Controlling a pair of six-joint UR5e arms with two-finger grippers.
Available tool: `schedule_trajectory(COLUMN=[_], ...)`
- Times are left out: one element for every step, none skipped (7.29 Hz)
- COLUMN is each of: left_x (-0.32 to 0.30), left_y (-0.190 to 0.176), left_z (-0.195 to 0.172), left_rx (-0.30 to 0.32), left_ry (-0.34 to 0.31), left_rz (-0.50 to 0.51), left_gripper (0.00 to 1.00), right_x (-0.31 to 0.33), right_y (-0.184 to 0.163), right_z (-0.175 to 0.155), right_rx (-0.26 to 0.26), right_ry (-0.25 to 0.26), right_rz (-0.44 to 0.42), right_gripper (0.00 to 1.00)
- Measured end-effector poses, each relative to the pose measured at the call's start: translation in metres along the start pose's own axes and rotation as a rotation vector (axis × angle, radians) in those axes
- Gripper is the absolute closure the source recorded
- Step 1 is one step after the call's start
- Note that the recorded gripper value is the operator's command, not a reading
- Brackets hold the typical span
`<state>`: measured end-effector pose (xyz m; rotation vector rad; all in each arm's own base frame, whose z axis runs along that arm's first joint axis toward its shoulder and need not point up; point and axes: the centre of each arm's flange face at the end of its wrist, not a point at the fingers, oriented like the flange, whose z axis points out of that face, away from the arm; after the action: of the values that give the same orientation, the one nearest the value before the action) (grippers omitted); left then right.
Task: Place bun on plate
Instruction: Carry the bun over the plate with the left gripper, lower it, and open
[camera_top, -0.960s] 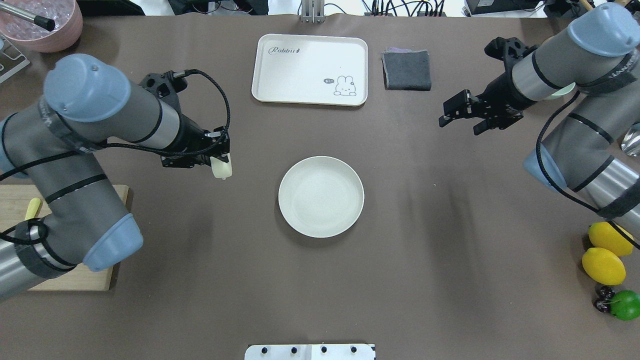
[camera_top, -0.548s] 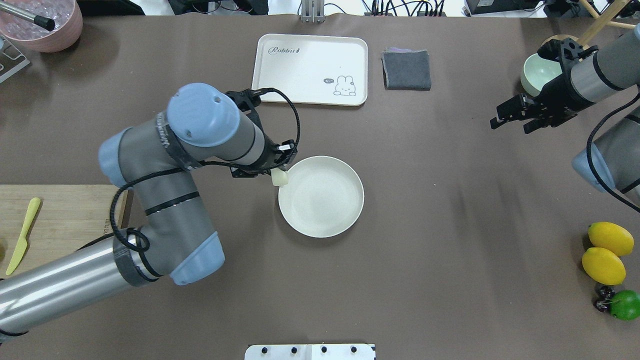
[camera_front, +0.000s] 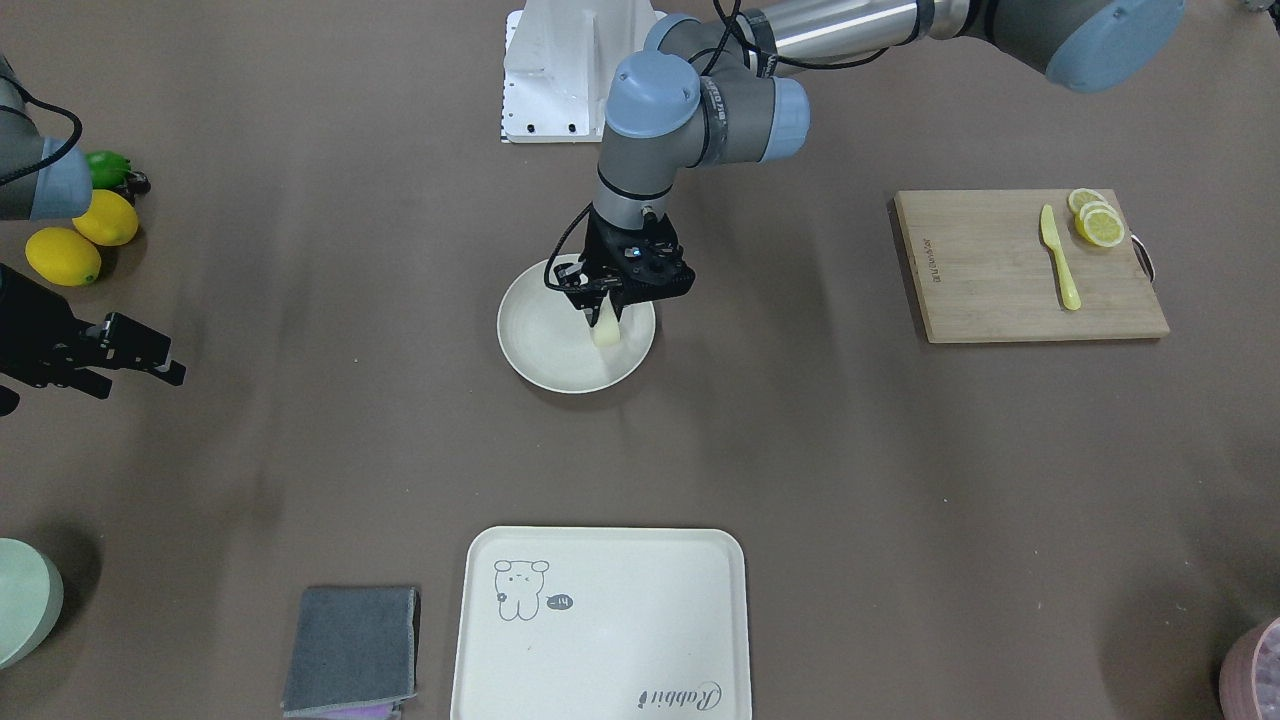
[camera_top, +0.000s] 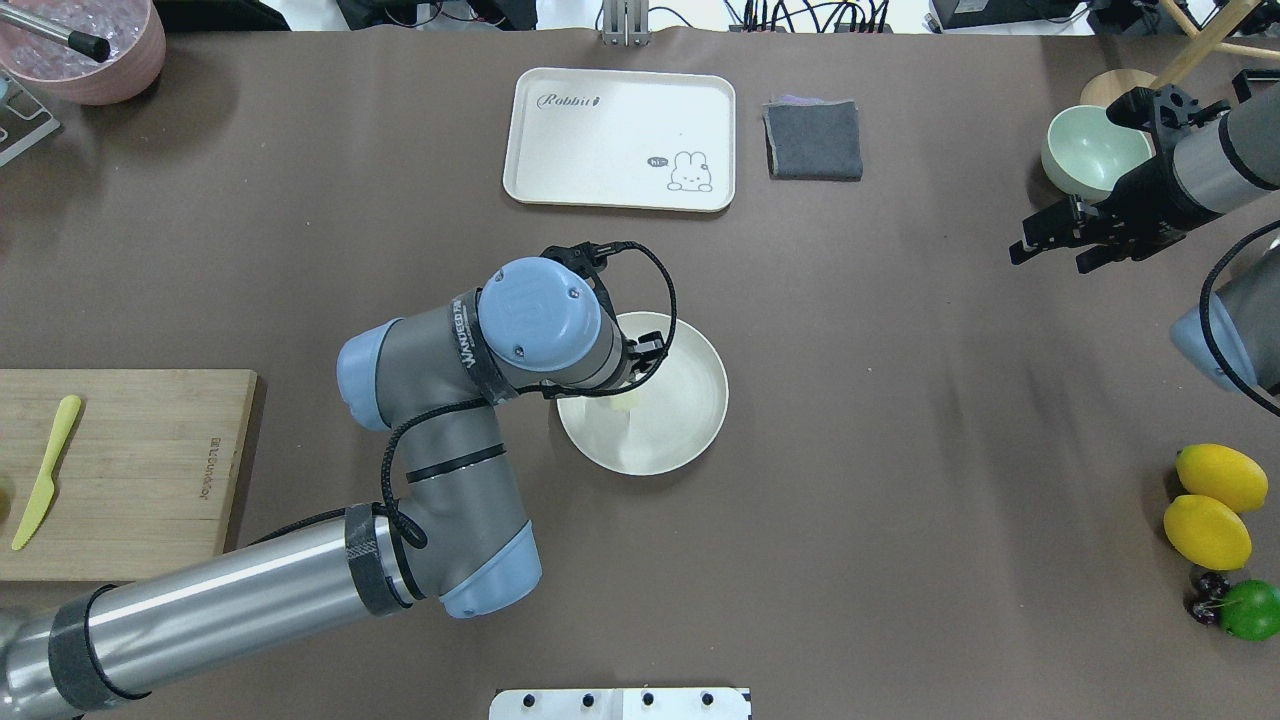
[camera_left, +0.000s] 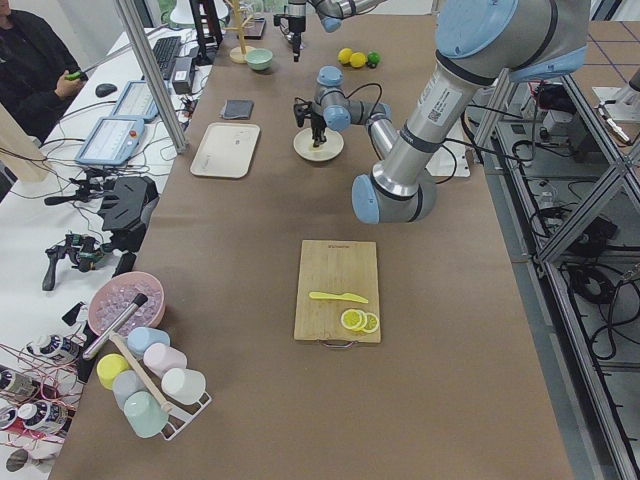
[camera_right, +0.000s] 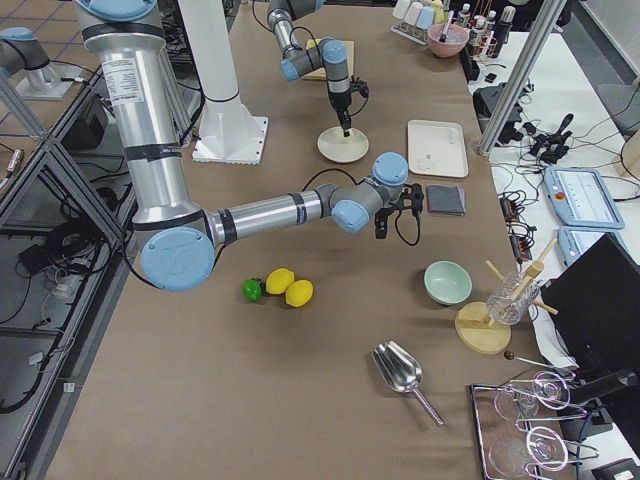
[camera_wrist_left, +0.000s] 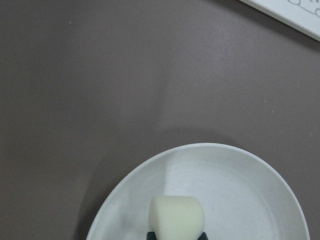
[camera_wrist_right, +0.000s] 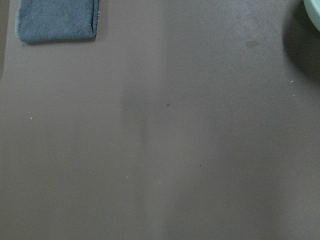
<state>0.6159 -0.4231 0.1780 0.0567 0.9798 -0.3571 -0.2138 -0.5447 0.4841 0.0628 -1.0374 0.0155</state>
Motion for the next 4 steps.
schedule_trajectory(left_x=[0.005, 0.008, 0.011, 0.012], left_y=[0.010, 0.018, 0.023, 0.025], left_z=[0.006, 0.008, 0.009, 0.010], left_rx=[0.013, 0.015, 0.014, 0.013], left_ry=[0.001, 0.003, 0.005, 0.005], left_rz=[0.001, 0.004, 0.009, 0.013], left_gripper=[0.61, 0.44, 0.28, 0.17], right_x=[0.000, 0.000, 0.000, -0.001], right_y=[0.001, 0.001, 0.001, 0.001], right_z=[0.001, 0.001, 0.002, 0.002], right_rx=[-0.001, -0.001, -0.001, -0.003], right_ry=[0.002, 0.002, 0.002, 0.001], right_rz=[0.000, -0.001, -0.001, -0.002], right_gripper=[0.00, 0.00, 0.00, 0.00])
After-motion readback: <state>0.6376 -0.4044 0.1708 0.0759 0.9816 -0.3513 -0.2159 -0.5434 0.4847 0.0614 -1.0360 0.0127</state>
